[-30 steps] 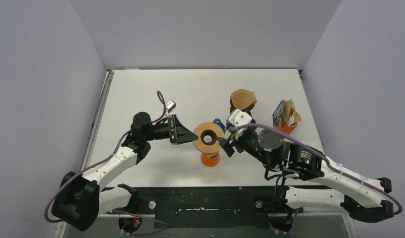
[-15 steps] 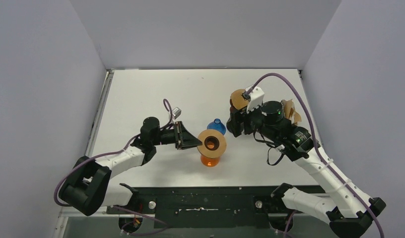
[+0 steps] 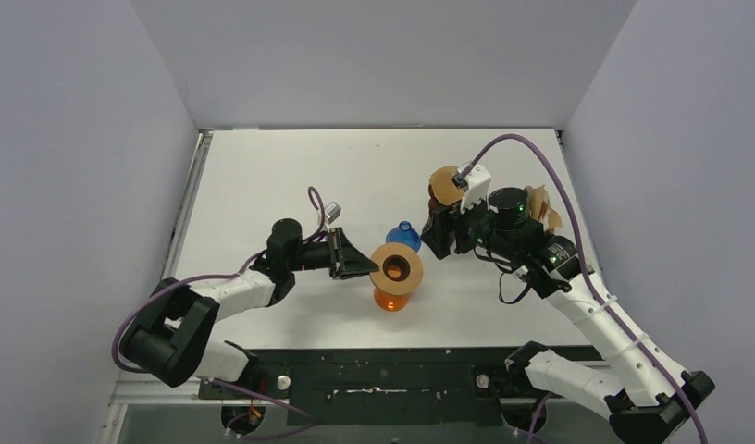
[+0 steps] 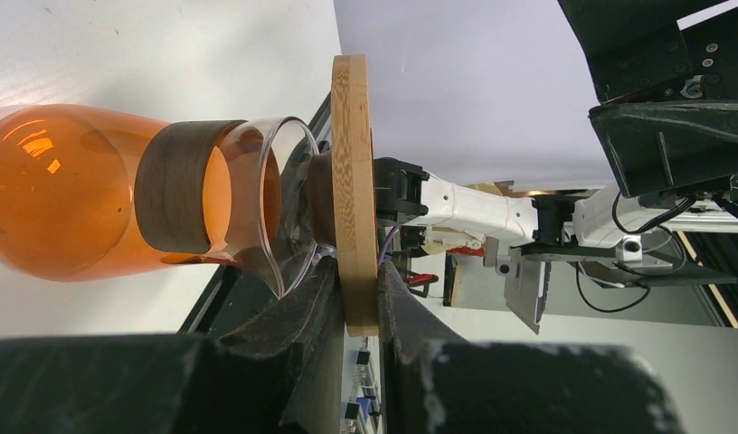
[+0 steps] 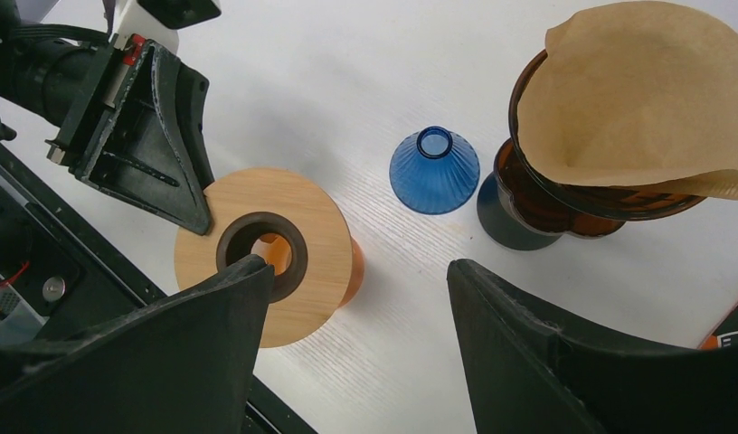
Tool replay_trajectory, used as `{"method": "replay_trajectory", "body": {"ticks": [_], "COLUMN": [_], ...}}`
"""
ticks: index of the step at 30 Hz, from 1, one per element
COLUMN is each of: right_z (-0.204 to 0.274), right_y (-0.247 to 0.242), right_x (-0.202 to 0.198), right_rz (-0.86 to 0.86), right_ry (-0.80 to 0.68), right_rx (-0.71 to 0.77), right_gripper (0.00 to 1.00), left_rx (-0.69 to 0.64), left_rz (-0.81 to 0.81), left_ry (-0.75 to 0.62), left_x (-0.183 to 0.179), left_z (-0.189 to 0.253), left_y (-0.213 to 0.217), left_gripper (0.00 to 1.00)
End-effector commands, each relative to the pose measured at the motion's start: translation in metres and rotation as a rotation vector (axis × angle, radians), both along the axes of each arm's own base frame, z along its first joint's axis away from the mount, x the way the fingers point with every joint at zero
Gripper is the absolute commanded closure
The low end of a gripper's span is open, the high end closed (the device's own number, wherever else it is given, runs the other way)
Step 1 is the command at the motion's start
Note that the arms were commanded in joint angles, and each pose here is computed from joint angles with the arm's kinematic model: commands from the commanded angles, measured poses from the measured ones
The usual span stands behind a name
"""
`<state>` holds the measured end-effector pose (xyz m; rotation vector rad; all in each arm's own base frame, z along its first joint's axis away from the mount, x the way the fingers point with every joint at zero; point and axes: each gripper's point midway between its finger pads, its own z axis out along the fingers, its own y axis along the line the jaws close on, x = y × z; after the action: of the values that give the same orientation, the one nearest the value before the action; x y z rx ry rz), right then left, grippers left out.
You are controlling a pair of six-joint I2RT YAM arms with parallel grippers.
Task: Place the coffee filter in the dripper
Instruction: Place the dripper holder onto the coffee server.
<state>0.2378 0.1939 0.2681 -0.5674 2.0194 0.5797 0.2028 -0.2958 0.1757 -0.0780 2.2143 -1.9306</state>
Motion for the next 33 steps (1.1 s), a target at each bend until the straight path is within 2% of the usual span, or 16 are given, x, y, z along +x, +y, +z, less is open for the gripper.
{"method": "replay_trajectory", "body": {"ticks": [1,18,26,30,33], "right_z": [0.011,0.007,0.008,0.007,0.006], "right_y": [0.003,0.003,0.004,0.004,0.004], "right_x": [0.005,0.007,0.008,0.007,0.007], "right_rz": [-0.003,-0.009,-0.01,-0.008,-0.009], "right_ry": [-0.03,-0.021,-0.02,-0.018,-0.016], "right_rx": [0.044,0.042,0.043,0.045,0.045], "right_gripper": [0.28,0.24,0.21,0.2,0.2], "left_rx": [-0.046,-0.034,-0.011,0.01,0.039], "left_rz": [-0.015,-0.01,-0.013,-0.017,-0.023], "left_ry": [-0.085,-0.047,-0.032,-0.037,-0.032], "left_x": [0.0,0.003,0.0,-0.001,-0.001], "left_z": [0.011,-0.002,-0.01,-0.013,-0.017], "left_y": [-0.001,0.009,0.01,0.009,0.007], "left_gripper": [1.0,0.99,0.67,0.59,0.57]}}
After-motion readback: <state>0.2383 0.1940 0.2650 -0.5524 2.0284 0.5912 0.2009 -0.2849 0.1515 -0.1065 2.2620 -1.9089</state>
